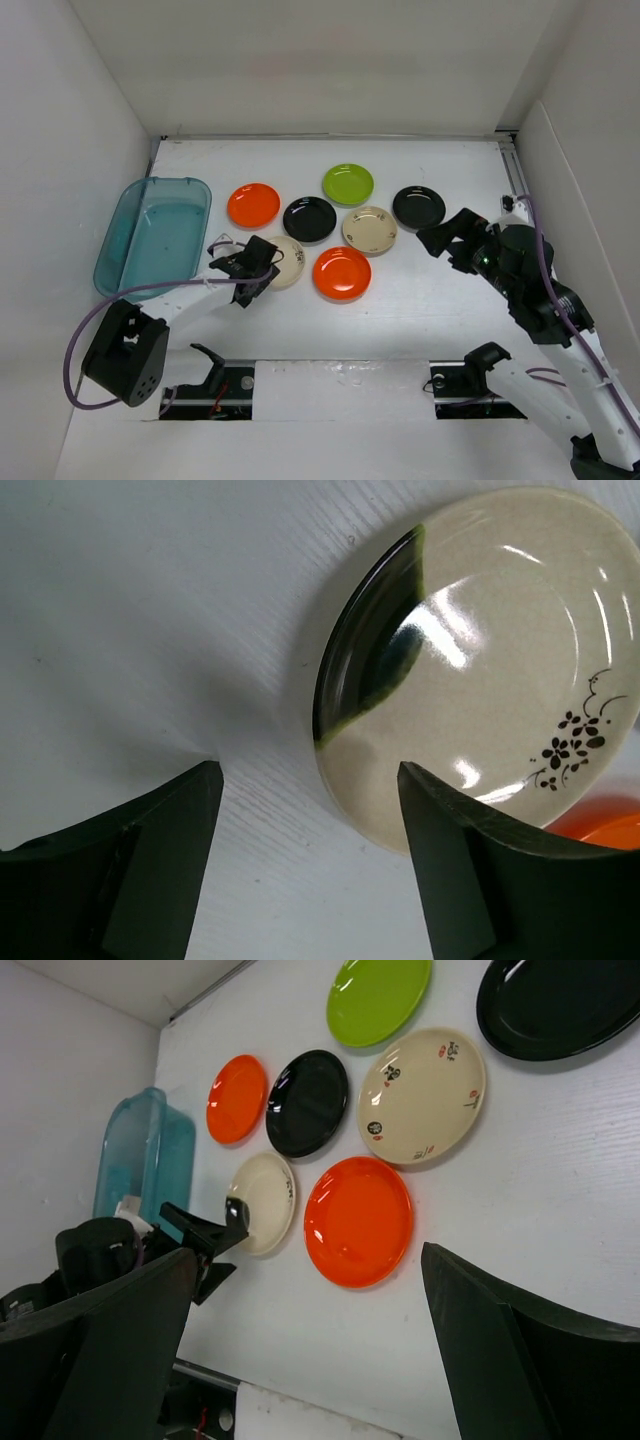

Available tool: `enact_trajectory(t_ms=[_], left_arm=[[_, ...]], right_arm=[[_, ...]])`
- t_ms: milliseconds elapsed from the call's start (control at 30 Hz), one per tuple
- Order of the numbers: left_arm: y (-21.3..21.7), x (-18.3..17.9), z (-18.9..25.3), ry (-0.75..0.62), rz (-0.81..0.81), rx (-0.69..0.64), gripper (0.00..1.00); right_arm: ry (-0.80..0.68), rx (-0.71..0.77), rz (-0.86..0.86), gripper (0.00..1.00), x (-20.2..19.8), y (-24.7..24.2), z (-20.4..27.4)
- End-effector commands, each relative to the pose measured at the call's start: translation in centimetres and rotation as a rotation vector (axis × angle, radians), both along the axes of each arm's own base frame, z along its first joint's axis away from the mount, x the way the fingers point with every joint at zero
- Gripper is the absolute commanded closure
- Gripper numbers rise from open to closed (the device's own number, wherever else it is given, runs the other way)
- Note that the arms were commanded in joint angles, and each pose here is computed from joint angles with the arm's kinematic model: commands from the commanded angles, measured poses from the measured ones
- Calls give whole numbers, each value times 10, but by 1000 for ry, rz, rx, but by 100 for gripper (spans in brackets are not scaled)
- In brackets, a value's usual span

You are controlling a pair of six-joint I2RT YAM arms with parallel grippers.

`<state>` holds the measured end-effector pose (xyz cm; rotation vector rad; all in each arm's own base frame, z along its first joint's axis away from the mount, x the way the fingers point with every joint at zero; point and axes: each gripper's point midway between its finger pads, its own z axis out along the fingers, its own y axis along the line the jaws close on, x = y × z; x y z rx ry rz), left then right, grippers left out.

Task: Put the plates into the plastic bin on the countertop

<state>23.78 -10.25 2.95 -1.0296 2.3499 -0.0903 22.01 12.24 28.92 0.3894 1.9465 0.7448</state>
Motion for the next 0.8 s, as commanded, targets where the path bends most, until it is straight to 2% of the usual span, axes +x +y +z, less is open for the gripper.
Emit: enact_trajectory(t_ms=[0, 200, 233, 333, 367, 500, 533, 633, 767], left_arm=[[7, 5, -4, -16, 71, 21, 33], [11, 5, -17, 21, 93, 58, 53], [11, 5, -17, 18, 104, 52, 53], [11, 4, -25, 31, 104, 61, 62], [12, 3, -27, 40, 103, 67, 70], [15, 2, -24, 50, 127, 79, 91], [18, 0, -24, 55, 131, 95, 91], [21, -5, -21, 54, 138, 92, 100], [19, -1, 0, 3, 130, 60, 100]], right_arm=[[-89, 47, 22, 0, -1, 3, 26], [-95, 59, 17, 0, -3, 2, 29], [-95, 59, 17, 0, -3, 2, 29], [-96, 56, 8, 0, -2, 1, 28], [-96, 56, 8, 0, -2, 1, 28], [-96, 56, 8, 0, -2, 1, 28], [-88, 52, 8, 0, -3, 0, 26], [-96, 56, 8, 0, -4, 0, 28], [-104, 60, 8, 0, -5, -1, 32]])
